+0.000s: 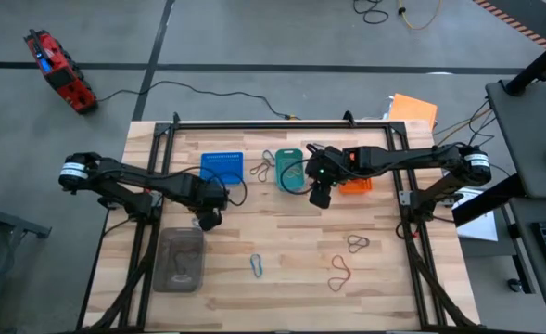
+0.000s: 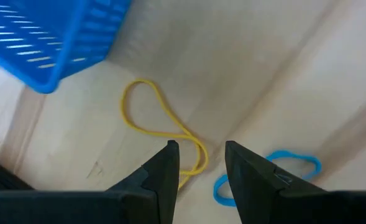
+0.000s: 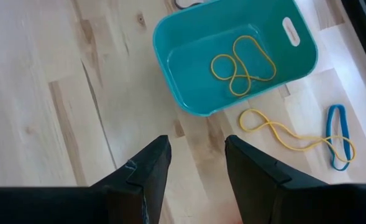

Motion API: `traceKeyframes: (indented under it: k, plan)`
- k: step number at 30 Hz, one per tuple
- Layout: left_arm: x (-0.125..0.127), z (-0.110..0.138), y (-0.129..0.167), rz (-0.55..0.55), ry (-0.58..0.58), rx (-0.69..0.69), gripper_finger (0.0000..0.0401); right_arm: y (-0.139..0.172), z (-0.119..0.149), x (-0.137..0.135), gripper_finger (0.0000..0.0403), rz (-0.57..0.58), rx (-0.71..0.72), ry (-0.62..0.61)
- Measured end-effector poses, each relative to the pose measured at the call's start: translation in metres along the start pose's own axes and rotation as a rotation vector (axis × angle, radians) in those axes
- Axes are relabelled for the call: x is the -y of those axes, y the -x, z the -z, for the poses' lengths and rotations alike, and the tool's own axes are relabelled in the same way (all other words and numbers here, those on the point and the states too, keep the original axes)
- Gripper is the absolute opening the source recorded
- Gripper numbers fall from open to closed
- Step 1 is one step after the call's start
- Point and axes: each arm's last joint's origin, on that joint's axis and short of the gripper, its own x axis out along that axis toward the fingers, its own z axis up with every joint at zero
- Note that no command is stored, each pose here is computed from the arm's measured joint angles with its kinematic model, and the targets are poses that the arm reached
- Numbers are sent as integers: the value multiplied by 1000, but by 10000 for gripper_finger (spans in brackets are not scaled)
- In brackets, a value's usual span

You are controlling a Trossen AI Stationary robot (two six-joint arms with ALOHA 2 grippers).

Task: Sort rubber bands into baskets
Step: Put the bottom center blue rubber band into the blue bin

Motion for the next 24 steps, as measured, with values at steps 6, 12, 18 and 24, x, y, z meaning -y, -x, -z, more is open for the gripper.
traceKeyframes:
  k: [6,12,18,24]
  plan:
    - [2,1,0,38,-271,-18,114,1,0,-1,145,-32,-4,-20]
    - [3,2,0,86,-460,-27,114,1,1,-4,139,-41,-5,-10]
    - [7,-2,1,130,-451,7,114,1,1,-6,139,-44,-4,-5]
    - [10,-2,1,216,-449,-8,114,1,1,-6,143,-43,-4,-5]
